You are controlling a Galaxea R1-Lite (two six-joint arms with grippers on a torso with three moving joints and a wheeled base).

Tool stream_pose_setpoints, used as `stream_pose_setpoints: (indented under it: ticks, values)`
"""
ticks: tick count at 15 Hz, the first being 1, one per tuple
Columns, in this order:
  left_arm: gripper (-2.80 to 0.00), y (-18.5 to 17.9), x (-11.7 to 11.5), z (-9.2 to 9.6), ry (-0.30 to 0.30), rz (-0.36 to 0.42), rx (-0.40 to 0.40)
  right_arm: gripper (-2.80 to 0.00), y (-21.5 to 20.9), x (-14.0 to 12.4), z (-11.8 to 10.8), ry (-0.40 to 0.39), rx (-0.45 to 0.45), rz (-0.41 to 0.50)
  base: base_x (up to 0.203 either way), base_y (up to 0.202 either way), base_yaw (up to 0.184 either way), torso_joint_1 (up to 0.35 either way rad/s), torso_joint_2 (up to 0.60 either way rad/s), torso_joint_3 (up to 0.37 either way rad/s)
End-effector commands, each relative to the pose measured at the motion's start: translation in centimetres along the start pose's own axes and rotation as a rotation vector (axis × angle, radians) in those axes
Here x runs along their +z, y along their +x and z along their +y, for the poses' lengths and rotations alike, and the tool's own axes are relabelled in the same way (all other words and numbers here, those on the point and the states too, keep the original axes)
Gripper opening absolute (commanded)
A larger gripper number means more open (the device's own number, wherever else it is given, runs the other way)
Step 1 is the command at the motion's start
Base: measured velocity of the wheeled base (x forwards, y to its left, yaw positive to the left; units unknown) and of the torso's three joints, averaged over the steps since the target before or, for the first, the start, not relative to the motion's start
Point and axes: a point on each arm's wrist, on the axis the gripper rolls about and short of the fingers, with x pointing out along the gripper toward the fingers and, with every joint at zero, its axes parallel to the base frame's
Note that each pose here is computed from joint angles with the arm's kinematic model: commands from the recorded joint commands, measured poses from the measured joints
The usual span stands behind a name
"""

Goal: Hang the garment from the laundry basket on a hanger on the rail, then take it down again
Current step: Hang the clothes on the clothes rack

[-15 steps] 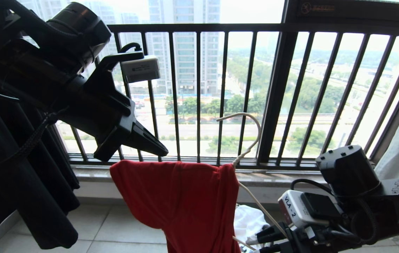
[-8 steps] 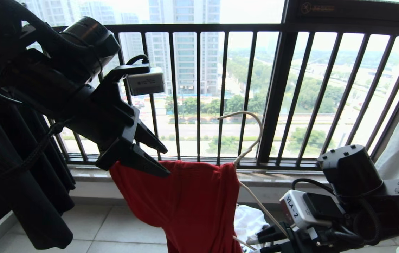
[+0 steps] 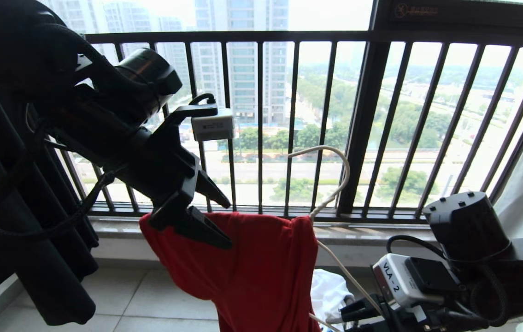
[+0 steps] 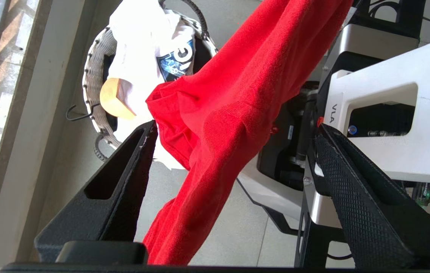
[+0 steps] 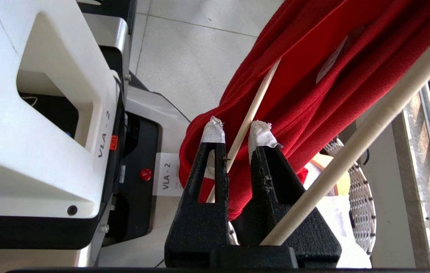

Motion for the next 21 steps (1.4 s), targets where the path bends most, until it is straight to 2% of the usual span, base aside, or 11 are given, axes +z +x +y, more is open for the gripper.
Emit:
stream_pose_setpoints:
  ticks: [1, 5, 14, 17, 21]
  values:
    - [0.00, 1.8, -0.1, 0.7, -0.015, 0.025, -0.047, -2.80, -0.1, 0.2, 0.1, -0.012, -0.002, -0.010, 0.000, 0.000, 0.000, 0.000, 0.00, 0.000]
    - [0.00, 2.9, -0.3, 1.3, -0.027, 0.034, -0.070, -2.80, -0.2, 0.2, 0.1, -0.013, -0.003, -0.010, 0.000, 0.000, 0.000, 0.000, 0.00, 0.000]
    - [0.00, 3.3, 0.3, 0.8, -0.013, 0.023, -0.095, -2.80, -0.2, 0.3, 0.0, -0.020, -0.007, -0.016, 0.000, 0.000, 0.000, 0.000, 0.00, 0.000]
    - [0.00, 3.7, 0.5, 0.8, -0.033, -0.010, -0.142, -2.80, -0.1, 0.3, -0.1, -0.040, -0.022, -0.032, 0.000, 0.000, 0.000, 0.000, 0.00, 0.000]
    - [0.00, 3.8, 0.7, 0.6, -0.038, -0.012, -0.147, -2.80, -0.2, 0.3, -0.1, -0.041, -0.026, -0.035, 0.000, 0.000, 0.000, 0.000, 0.00, 0.000]
